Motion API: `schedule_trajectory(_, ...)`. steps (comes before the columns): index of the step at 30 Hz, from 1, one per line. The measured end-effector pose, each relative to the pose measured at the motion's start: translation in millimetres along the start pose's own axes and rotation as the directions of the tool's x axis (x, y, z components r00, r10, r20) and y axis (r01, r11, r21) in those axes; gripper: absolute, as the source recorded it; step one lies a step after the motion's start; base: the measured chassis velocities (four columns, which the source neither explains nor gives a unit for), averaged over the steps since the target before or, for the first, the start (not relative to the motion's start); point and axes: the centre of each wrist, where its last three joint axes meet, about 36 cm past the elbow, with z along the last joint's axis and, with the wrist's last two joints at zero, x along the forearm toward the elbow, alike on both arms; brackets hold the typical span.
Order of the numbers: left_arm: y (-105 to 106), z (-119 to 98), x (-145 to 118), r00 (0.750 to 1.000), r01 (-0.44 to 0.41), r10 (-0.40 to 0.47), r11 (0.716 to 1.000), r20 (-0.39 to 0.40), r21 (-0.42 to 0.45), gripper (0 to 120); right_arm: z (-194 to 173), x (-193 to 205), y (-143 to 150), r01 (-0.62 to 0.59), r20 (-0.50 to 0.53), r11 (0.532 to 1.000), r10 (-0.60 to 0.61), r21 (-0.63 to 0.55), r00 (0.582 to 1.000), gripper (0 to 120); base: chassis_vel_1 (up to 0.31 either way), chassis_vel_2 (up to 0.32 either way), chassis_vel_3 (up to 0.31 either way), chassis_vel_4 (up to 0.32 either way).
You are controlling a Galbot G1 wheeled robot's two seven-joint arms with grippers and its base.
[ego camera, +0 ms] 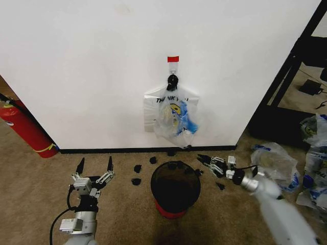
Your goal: Pick up the garbage bag from the wall and place it over the trash bin.
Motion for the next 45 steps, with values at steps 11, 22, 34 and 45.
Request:
schedule_trajectory(11, -2, 5, -3, 1.000, -0.006, 0.007, 1.000, -0.004, 0.005, 100, -52, -94, 10, -0.285, 0.288, 0.955, 0.250, 0.083, 0.924, 74, 0.000, 0.000, 0.000, 0.000)
schedule_trajectory(22, 2, 9, -5, 1.000, 0.002, -0.002, 1.000, -0.010, 0.002, 100, -78, -114, -20, -0.289, 0.146, 0.939, 0.264, 0.188, 0.953, 100, 0.000, 0.000, 0.000, 0.000)
schedule_trajectory(34, -1, 13, -6, 1.000, -0.003, 0.003, 1.000, -0.012, 0.010, 100, -83, -101, -32, -0.256, 0.059, 0.946, 0.249, 0.199, 0.967, 57, 0.000, 0.000, 0.000, 0.000)
schedule_trajectory(45, 1, 13, -3, 1.000, 0.002, -0.002, 1.000, -0.010, 0.005, 100, -81, -98, -37, -0.280, 0.030, 0.931, 0.281, 0.235, 0.959, 20, 0.000, 0.000, 0.000, 0.000)
